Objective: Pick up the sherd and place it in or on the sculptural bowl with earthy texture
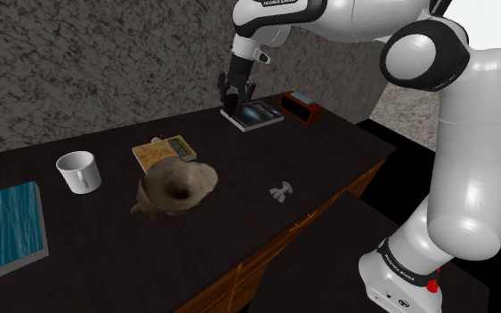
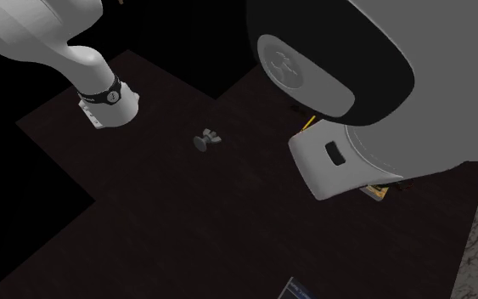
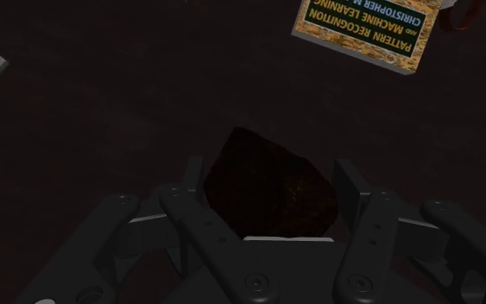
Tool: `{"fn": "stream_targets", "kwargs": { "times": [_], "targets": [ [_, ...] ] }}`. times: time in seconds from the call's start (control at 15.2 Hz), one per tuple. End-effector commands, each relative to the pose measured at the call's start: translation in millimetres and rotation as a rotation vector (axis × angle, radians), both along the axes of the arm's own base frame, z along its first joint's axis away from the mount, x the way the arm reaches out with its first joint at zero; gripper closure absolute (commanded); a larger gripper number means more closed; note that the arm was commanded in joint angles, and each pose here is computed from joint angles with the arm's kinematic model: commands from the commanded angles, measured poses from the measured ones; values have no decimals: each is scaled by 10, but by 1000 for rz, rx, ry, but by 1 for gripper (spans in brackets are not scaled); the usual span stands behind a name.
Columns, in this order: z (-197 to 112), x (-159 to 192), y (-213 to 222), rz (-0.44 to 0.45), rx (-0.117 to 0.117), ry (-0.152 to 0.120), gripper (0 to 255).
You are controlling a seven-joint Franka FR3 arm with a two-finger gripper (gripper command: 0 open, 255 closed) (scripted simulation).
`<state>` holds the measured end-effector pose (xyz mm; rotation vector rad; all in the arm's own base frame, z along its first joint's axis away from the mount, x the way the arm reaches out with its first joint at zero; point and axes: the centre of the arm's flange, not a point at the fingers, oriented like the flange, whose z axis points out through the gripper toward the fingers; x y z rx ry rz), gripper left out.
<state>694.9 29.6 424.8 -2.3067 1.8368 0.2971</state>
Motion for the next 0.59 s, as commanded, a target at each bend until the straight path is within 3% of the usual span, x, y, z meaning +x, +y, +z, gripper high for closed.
{"fn": "stream_targets", "kwargs": {
  "times": [0.0,0.53],
  "targets": [
    [96,-5,-3,0,0,1,255],
    [105,-450,955,0,0,1,255]
  ]
}}
